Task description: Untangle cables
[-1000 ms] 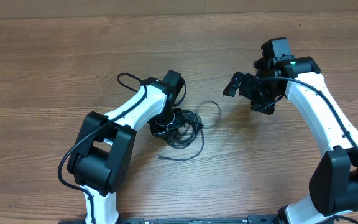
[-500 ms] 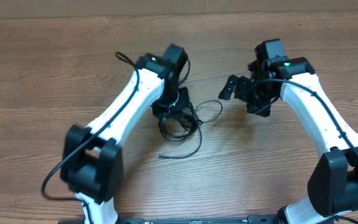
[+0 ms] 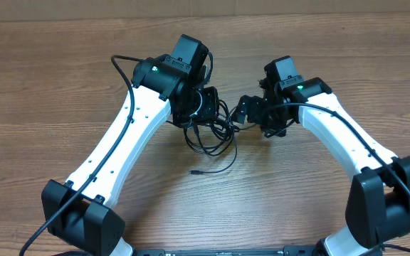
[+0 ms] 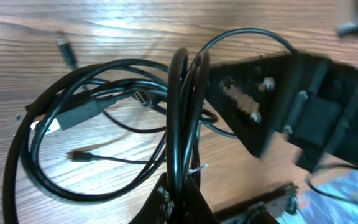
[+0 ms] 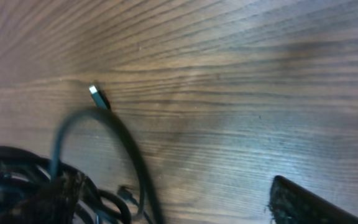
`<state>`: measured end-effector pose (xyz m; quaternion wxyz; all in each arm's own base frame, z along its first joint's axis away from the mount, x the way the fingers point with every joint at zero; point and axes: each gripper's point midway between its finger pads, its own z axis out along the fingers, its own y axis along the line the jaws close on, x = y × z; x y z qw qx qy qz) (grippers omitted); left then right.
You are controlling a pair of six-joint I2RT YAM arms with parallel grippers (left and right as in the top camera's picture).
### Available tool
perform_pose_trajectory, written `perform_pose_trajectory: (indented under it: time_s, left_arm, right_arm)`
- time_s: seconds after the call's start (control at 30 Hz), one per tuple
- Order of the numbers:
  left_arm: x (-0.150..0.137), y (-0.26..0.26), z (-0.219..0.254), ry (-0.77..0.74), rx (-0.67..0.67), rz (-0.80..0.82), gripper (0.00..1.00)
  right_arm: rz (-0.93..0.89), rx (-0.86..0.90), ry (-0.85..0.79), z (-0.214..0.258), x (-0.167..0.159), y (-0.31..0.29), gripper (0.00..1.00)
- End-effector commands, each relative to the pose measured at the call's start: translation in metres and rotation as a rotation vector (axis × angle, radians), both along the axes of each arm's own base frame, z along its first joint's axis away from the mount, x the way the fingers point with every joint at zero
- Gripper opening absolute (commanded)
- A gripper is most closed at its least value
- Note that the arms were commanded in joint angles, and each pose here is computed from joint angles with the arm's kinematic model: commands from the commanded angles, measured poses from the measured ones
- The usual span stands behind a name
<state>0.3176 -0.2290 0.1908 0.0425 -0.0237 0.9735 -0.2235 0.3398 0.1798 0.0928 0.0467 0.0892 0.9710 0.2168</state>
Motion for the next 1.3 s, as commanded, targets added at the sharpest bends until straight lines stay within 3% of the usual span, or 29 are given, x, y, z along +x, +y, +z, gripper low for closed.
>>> perform_pose_trajectory:
  time_s: [0.0,0.1,0.17,0.3,0.5,0.63,0.8,1.0,1.13,1.27]
  left_arm:
    - [-0.003,-0.011,0.027,-0.032,-0.11,-0.042,0.04]
    - [0.007,0.007,0.029,-0.037,-0.092,0.004,0.04]
    - [0.014,0.027,0.027,-0.022,-0.076,0.061,0.04]
    - [0.021,0.073,0.019,0.047,-0.025,0.207,0.04]
    - [0.019,0.132,0.0,0.077,0.205,0.348,0.04]
    - [0.014,0.161,-0.013,0.089,0.364,0.437,0.04]
    - [0.008,0.164,-0.032,0.121,0.385,0.438,0.04]
    - [0.001,0.162,-0.057,0.158,0.385,0.43,0.05]
    - [-0.004,0.162,-0.064,0.176,0.385,0.428,0.05]
    - [-0.005,0.162,-0.069,0.18,0.386,0.428,0.07]
  right_arm:
    - [-0.006,-0.036,0.035,-0.017,-0.002,-0.001,0.69]
    - [-0.045,-0.184,0.07,-0.031,-0.009,-0.027,0.24]
    - [-0.12,-0.303,0.105,-0.036,-0.015,-0.05,0.04]
    - [-0.167,-0.339,0.142,-0.037,-0.021,-0.062,0.04]
    - [-0.13,-0.148,0.138,-0.004,-0.015,-0.028,0.04]
    - [-0.115,-0.049,0.032,0.059,-0.001,-0.014,0.04]
    - [-0.073,0.039,-0.245,0.177,0.013,-0.009,0.04]
    - [-0.08,0.148,-0.534,0.299,0.004,-0.012,0.04]
    - [-0.082,0.193,-0.65,0.346,-0.007,-0.016,0.04]
    - [-0.083,0.204,-0.681,0.357,-0.011,-0.017,0.04]
